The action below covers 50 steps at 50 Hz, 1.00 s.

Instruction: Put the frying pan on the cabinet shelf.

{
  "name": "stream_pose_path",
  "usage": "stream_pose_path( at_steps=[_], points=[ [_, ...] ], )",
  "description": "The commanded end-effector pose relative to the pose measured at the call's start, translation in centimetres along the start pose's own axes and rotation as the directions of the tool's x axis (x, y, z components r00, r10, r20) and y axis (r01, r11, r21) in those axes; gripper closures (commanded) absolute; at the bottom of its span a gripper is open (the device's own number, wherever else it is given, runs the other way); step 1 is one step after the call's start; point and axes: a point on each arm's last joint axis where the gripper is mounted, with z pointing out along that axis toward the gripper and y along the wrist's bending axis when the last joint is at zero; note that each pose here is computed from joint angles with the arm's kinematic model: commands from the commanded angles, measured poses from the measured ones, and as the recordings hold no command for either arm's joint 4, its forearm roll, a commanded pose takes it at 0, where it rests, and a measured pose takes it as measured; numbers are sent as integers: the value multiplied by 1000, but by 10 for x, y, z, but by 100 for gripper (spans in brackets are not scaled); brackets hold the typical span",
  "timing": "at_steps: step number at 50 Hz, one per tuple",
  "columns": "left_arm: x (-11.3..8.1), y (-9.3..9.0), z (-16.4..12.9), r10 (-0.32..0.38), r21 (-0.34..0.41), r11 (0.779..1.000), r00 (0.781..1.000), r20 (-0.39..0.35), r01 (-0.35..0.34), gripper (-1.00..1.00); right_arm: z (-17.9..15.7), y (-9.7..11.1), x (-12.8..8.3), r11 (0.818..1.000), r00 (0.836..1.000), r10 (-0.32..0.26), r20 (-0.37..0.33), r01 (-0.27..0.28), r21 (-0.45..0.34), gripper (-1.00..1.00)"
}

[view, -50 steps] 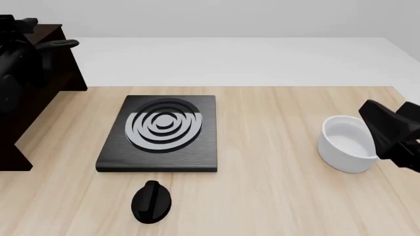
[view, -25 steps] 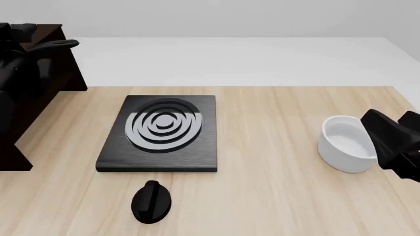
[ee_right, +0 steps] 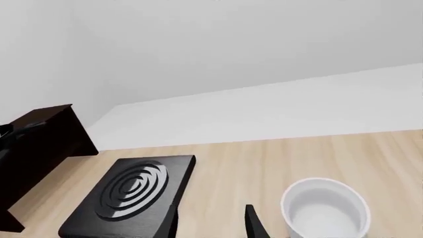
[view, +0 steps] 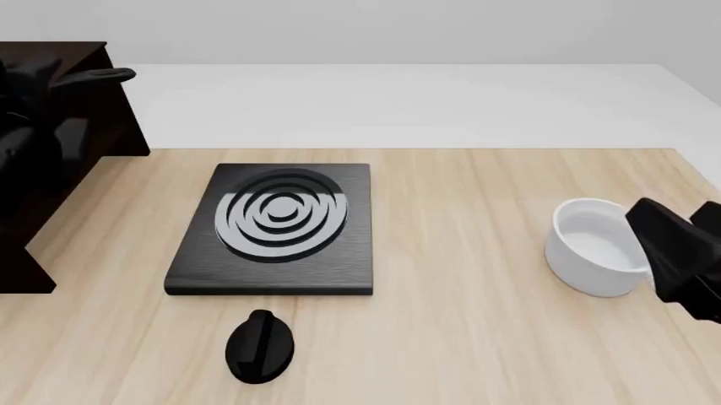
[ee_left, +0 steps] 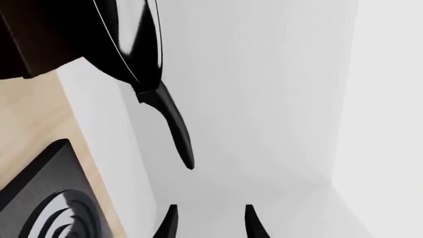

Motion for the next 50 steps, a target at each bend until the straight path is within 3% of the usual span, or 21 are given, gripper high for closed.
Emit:
stream_pose_path(
  at_steps=[1, 24, 33, 36, 38, 39, 42, 48, 49, 50],
  points=[
    [7, -2, -24, 12, 12, 1000, 999, -33, -12, -100, -3, -1, 1, 1000, 1000, 0, 2, -1, 3, -100],
    [22, 3, -71, 77, -7, 997, 989, -127, -79, -100, -9, -2, 8, 1000, 1000, -1, -11, 1, 1, -100],
    [23, -11, -90, 201, -12, 978, 964, -173, -206, -100, -15, -3, 10, 1000, 1000, 1, -6, -1, 5, -100],
    [20, -19, -95, 284, -9, 957, 944, -168, -289, -100, -16, -3, 11, 1000, 1000, 3, -5, -3, 7, -100],
    [16, -34, -100, 402, 9, 914, 902, -157, -406, -100, -17, -3, 11, 1000, 1000, 4, -3, -4, 10, -100],
    [16, -35, -105, 424, 11, 904, 890, -167, -428, -100, -18, -3, 11, 1000, 1000, 4, 0, -4, 12, -100],
    [17, -21, -113, 415, -16, 905, 890, -189, -425, -100, -19, -4, 11, 1000, 1000, 6, 1, -6, 16, -100],
    [19, -17, -124, 482, -6, 868, 847, -225, -496, -100, -20, -5, 14, 1000, 1000, 6, 0, -6, 22, -100],
    [15, -24, -124, 532, -6, 839, 822, -203, -544, -100, -20, -5, 14, 1000, 1000, 6, 1, -6, 23, -100],
    [14, -32, -126, 588, 8, 800, 783, -203, -600, -100, -21, -5, 14, 1000, 1000, 6, 1, -6, 24, -100]
  ],
)
